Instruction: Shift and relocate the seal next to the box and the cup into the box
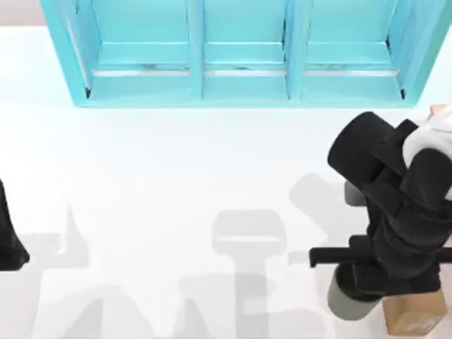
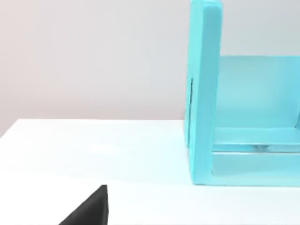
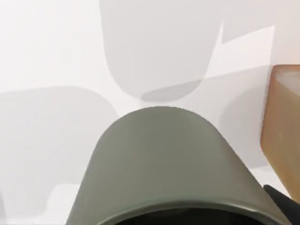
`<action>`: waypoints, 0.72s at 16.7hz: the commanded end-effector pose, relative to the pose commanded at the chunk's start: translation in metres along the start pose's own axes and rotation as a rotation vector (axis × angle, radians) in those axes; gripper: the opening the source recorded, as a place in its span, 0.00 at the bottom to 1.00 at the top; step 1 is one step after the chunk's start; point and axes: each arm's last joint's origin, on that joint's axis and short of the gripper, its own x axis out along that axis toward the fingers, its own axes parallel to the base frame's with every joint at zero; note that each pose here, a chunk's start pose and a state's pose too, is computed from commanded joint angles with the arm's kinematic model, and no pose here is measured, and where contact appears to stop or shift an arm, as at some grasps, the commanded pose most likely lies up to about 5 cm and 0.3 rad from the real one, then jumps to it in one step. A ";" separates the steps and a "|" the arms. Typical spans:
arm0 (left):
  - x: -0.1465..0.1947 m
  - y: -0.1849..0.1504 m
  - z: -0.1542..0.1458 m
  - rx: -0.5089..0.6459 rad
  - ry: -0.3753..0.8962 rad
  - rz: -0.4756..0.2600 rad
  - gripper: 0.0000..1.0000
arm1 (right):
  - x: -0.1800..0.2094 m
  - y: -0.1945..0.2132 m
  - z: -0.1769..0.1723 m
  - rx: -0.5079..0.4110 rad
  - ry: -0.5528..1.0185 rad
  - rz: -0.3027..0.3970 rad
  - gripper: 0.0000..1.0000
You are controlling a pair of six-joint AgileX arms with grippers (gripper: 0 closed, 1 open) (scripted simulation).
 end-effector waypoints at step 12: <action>0.000 0.000 0.000 0.000 0.000 0.000 1.00 | -0.047 -0.051 -0.009 -0.009 -0.001 -0.002 0.00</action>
